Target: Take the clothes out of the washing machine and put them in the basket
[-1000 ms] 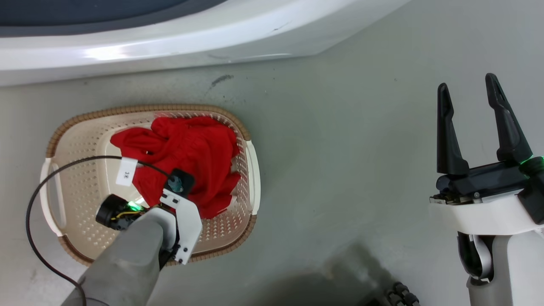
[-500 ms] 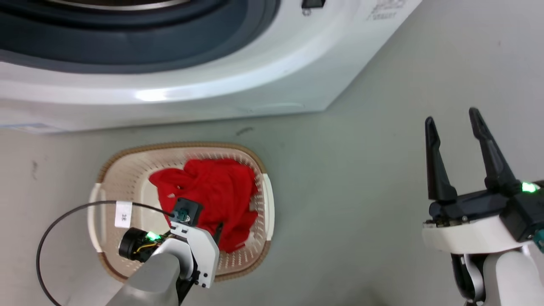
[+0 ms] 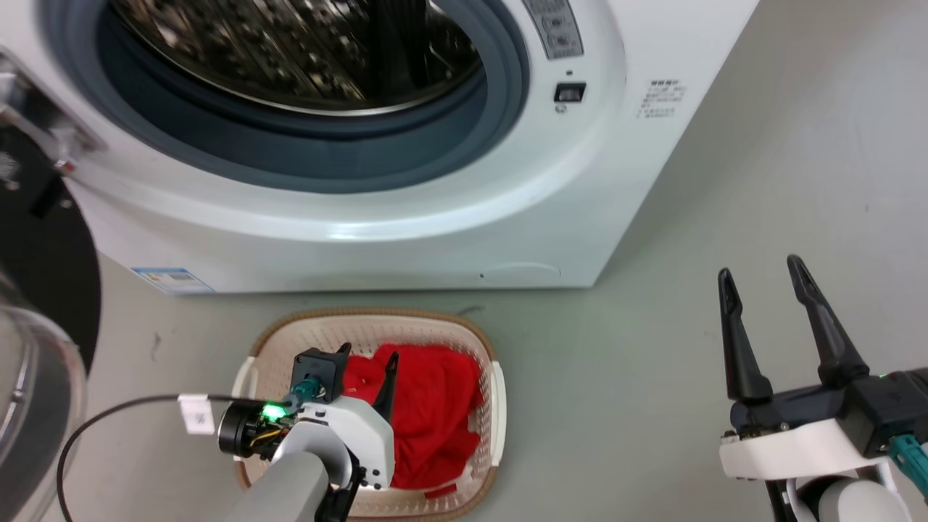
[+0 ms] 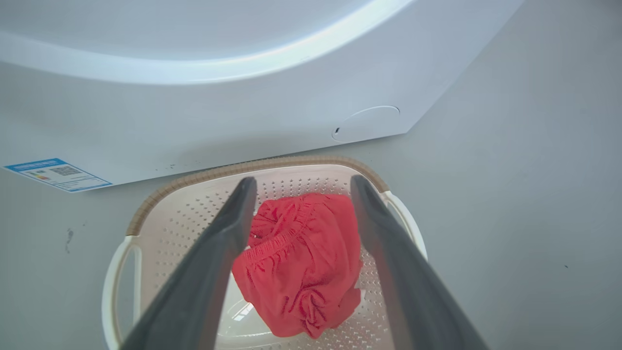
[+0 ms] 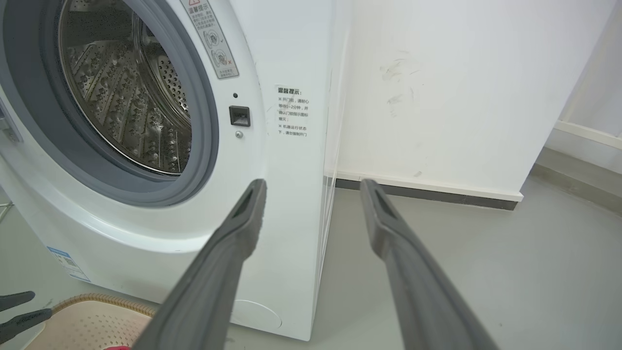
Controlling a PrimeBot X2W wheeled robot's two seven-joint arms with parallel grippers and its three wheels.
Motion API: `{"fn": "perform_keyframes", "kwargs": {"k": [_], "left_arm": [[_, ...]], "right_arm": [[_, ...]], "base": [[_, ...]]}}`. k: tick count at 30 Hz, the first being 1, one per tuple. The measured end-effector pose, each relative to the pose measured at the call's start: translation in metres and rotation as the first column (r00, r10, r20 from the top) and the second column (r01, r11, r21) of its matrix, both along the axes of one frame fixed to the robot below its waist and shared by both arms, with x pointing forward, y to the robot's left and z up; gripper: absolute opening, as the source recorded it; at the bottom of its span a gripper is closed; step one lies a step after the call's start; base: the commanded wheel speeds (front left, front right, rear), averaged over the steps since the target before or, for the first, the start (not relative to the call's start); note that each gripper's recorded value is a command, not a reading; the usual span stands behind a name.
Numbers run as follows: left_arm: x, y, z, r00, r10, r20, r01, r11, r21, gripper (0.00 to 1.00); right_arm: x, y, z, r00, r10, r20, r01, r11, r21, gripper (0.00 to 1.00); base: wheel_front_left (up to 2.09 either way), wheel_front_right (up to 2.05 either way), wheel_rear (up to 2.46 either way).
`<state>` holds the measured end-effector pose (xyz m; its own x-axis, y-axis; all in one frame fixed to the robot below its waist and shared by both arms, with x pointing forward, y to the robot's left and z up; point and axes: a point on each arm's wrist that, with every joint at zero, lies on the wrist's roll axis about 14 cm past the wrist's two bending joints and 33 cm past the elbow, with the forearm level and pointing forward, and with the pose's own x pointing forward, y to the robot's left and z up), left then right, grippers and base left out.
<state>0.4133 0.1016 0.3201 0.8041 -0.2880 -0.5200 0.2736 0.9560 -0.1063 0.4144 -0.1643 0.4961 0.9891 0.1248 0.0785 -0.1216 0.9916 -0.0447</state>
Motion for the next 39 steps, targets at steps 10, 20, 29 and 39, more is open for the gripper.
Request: {"fn": "perform_keyframes", "kwargs": {"k": [10, 20, 29, 39], "left_arm": [[-0.001, 0.028, 0.095, 0.936, 0.153, 0.318, -0.148, 0.988, -0.041, 1.00], [-0.018, 0.055, 0.164, 0.810, 0.271, 0.519, -0.264, 0.960, -0.090, 1.00], [-0.041, 0.077, 0.188, 0.735, 0.345, 0.584, -0.349, 0.931, -0.111, 1.00], [-0.056, 0.080, 0.188, 0.731, 0.337, 0.593, -0.352, 0.931, -0.097, 1.00]], "right_arm": [[-0.024, 0.007, 0.023, 0.998, 0.019, 0.053, -0.019, 1.000, 0.001, 1.00], [-0.042, 0.005, 0.038, 0.996, 0.014, 0.091, -0.015, 1.000, 0.010, 1.00], [-0.059, -0.001, 0.042, 0.995, -0.005, 0.100, 0.003, 1.000, 0.023, 1.00], [-0.069, -0.006, 0.040, 0.996, -0.020, 0.092, 0.018, 0.999, 0.031, 1.00]], "base": [[0.00, 0.00, 0.00], [0.00, 0.00, 0.00], [0.00, 0.00, 0.00], [0.00, 0.00, 0.00]]}}
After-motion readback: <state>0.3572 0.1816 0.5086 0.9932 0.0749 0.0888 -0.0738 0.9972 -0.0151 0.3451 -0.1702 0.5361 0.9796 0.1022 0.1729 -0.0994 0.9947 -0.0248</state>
